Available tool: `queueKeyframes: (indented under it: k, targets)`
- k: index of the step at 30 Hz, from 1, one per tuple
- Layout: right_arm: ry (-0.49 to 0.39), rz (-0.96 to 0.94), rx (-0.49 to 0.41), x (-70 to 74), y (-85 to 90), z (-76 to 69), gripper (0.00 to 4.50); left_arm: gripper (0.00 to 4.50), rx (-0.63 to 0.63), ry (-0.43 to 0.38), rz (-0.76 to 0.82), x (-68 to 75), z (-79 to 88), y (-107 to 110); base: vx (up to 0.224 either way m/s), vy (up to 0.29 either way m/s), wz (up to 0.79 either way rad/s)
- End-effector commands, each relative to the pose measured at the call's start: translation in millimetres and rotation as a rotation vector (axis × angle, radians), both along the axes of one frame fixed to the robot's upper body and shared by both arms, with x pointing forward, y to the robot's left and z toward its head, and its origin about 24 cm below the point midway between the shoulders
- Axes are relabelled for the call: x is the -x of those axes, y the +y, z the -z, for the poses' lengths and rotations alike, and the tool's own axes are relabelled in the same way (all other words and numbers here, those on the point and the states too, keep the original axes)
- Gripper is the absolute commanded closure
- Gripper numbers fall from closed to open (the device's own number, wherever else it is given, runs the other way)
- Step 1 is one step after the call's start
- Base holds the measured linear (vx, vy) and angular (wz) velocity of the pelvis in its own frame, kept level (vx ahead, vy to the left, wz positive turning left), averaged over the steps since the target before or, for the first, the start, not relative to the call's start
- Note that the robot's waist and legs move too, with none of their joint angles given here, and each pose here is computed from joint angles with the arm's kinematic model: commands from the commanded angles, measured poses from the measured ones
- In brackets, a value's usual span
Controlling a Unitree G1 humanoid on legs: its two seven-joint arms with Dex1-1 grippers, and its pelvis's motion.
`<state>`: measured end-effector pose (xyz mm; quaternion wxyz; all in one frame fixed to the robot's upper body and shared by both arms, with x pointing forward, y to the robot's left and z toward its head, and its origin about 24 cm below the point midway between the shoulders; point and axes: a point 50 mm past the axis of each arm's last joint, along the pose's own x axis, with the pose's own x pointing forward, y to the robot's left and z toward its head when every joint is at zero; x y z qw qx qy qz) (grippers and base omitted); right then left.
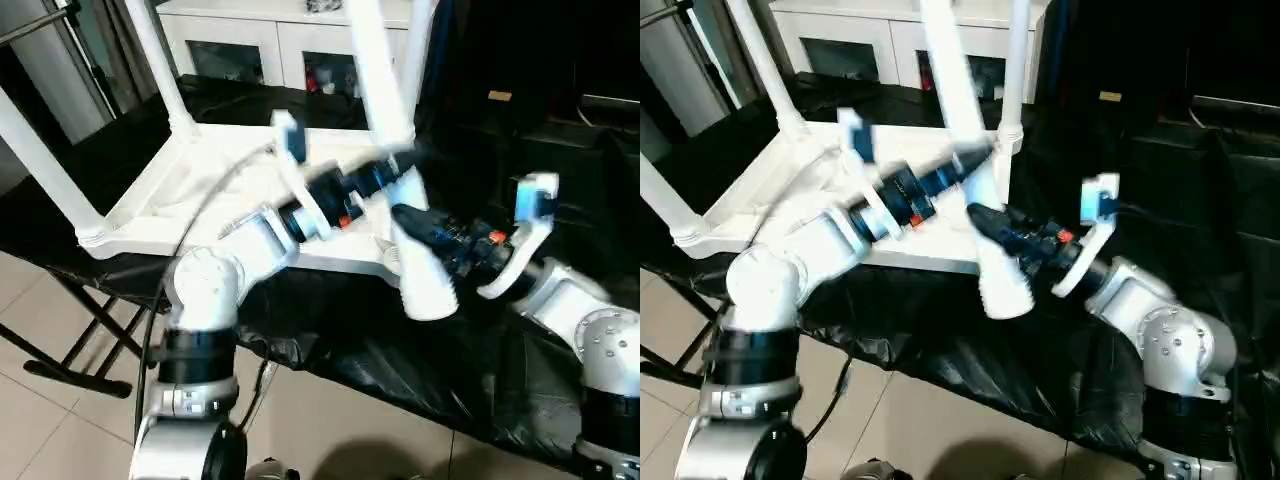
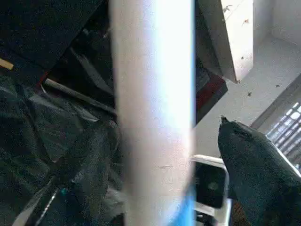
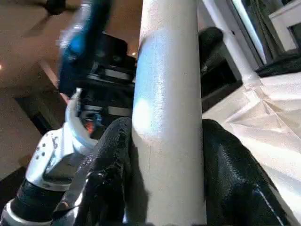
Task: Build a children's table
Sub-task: Pick table leg
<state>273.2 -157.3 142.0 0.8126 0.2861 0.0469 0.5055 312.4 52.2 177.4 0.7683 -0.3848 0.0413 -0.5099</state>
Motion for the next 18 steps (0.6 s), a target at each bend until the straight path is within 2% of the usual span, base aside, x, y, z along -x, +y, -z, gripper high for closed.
queueKeyframes:
  k: [1,8,13,18]
  targets:
    - [-0.013,-0.017,-0.002,3.2,5.0,-2.6,2.69,0.81,0.008,-0.019,0.003,-1.1,-6.0,-0.9,0.000,0.000,0.00]
    - [-0.011,-0.021,-0.001,3.3,8.6,-2.1,2.69,1.35,-0.004,-0.004,0.021,-0.7,-3.2,-5.1,0.000,0.000,0.00]
    - [-0.020,-0.020,-0.004,1.6,10.3,-4.9,2.69,1.85,0.025,-0.001,-0.012,-6.7,-6.9,-3.4,0.000,0.000,0.00]
    - [-0.020,-0.020,0.007,-1.1,10.6,-5.8,2.69,2.15,0.038,0.007,-0.041,-10.3,-9.0,-2.1,0.000,0.000,0.00]
